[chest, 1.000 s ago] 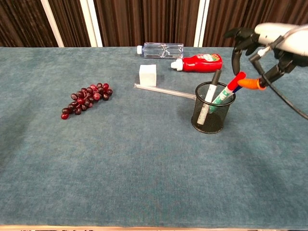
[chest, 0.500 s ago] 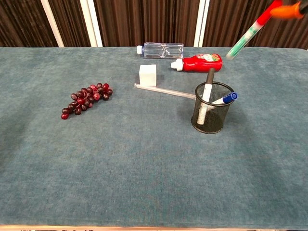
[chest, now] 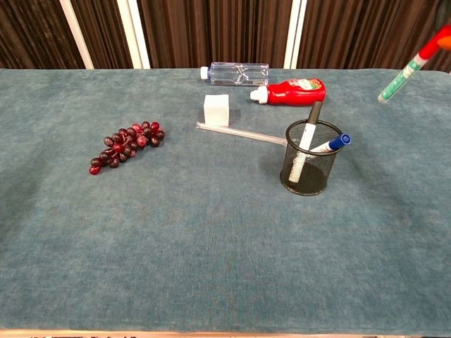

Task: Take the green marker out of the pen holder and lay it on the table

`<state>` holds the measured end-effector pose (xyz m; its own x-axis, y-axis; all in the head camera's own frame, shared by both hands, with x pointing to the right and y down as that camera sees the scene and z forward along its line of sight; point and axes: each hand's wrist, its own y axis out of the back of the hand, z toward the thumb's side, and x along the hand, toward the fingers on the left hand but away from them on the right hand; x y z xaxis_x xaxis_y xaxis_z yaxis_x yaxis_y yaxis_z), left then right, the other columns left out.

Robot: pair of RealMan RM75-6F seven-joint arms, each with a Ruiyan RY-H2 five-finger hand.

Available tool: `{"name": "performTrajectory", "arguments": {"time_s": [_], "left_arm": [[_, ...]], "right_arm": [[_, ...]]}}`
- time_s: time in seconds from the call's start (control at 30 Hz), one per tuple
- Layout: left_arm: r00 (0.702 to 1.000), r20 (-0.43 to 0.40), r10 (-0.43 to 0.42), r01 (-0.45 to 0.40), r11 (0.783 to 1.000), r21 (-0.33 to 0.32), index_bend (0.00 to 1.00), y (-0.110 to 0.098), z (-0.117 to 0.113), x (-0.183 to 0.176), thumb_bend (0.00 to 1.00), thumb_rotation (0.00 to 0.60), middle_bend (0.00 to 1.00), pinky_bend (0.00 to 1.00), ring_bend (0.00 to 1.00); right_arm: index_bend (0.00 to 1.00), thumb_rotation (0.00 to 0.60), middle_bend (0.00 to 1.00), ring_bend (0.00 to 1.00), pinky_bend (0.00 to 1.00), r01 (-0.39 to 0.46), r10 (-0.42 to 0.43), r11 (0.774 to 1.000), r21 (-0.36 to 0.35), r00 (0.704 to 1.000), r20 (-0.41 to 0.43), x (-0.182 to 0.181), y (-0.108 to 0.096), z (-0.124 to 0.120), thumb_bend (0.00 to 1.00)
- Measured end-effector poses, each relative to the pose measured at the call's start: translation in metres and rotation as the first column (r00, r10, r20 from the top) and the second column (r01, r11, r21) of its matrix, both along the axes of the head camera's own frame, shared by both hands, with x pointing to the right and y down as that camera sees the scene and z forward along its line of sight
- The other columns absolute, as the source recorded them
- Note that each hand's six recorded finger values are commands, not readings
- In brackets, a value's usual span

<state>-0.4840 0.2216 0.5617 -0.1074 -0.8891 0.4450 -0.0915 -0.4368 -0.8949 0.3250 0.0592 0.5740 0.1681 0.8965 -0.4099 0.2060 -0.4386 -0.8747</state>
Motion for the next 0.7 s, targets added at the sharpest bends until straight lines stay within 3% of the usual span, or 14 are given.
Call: {"name": "performTrajectory", "arguments": {"time_s": [0.37,0.7], "left_arm": [[1.0,0.002,-0.004,0.004,1.0,-0.002,0.12,0.0,0.001,-0.001,0.33,0.6,0.0,0.02,0.0],[1.0,0.0,-0.011,0.011,1.0,-0.003,0.12,0.0,0.001,-0.002,0.33,0.6,0.0,0.02,0.0]], "right_arm": [[0.62,0.6,0.0,0.08,0.21,-0.026,0.028,0.998,-0.064,0.999,0.03,0.0,0.011,0.048,0.45],[0.62,0.6,0.0,0.08,0.21,-0.001,0.008,0.996,-0.094,0.997,0.074,-0.026,0.017,0.064,0.45]]}}
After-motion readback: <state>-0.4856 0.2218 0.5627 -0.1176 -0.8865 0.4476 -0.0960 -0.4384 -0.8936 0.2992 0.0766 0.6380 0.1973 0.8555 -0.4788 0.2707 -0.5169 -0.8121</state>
